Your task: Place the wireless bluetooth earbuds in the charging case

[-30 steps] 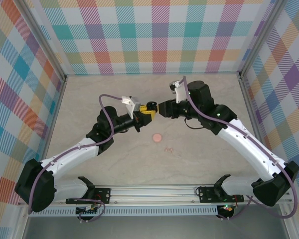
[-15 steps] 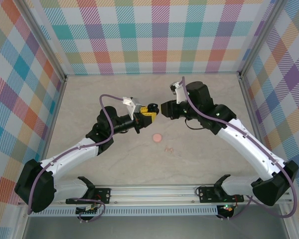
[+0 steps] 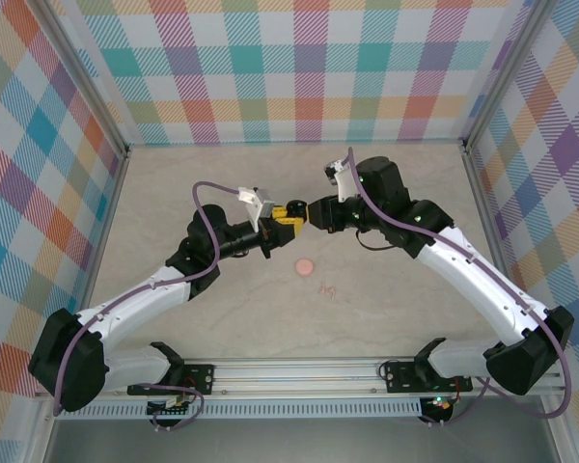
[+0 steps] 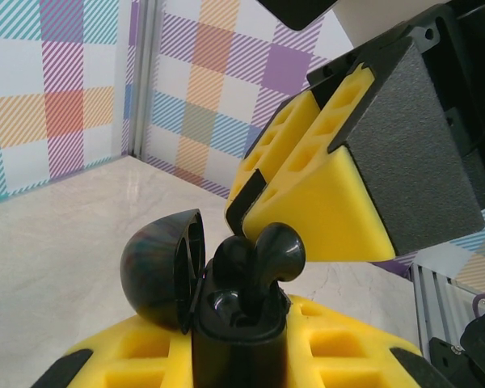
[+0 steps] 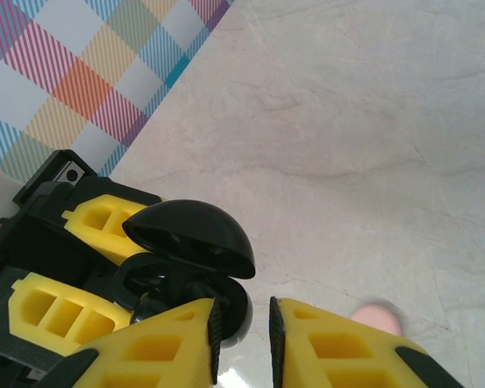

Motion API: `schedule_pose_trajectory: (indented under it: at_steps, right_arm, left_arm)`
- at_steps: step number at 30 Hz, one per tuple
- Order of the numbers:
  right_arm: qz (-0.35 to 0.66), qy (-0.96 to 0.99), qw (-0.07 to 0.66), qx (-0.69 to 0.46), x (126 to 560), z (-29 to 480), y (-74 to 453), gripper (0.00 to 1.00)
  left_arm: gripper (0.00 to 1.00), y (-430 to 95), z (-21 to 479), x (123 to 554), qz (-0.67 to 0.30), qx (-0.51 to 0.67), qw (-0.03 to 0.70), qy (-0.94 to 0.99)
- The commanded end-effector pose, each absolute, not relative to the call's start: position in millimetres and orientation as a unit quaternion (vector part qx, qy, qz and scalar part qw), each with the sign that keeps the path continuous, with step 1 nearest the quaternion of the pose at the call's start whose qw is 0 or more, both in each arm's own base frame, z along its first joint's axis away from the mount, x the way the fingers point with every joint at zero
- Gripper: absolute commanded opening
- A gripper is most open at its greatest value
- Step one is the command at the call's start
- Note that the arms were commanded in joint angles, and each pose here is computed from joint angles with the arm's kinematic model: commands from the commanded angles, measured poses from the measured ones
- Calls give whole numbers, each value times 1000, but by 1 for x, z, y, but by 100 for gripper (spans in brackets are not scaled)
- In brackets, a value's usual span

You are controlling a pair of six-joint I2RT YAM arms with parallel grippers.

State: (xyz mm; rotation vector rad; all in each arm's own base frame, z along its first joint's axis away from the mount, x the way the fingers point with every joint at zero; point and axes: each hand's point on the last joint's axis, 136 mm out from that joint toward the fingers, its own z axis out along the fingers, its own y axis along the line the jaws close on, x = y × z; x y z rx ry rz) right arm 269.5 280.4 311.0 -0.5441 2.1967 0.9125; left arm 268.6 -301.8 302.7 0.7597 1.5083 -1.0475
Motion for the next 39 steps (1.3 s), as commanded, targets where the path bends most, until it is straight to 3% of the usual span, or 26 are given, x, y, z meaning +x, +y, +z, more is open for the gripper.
schedule_pose_trajectory:
  at_steps: [1,39]
  right_arm:
    - [376,830,336,-238,258,323,290,27]
    - [396,820,316,-266,249,328,307,29]
  left_arm:
    - [19,-305,333,266,-449,329,572,602]
    - [19,-322,312,264,-418,363,543,631]
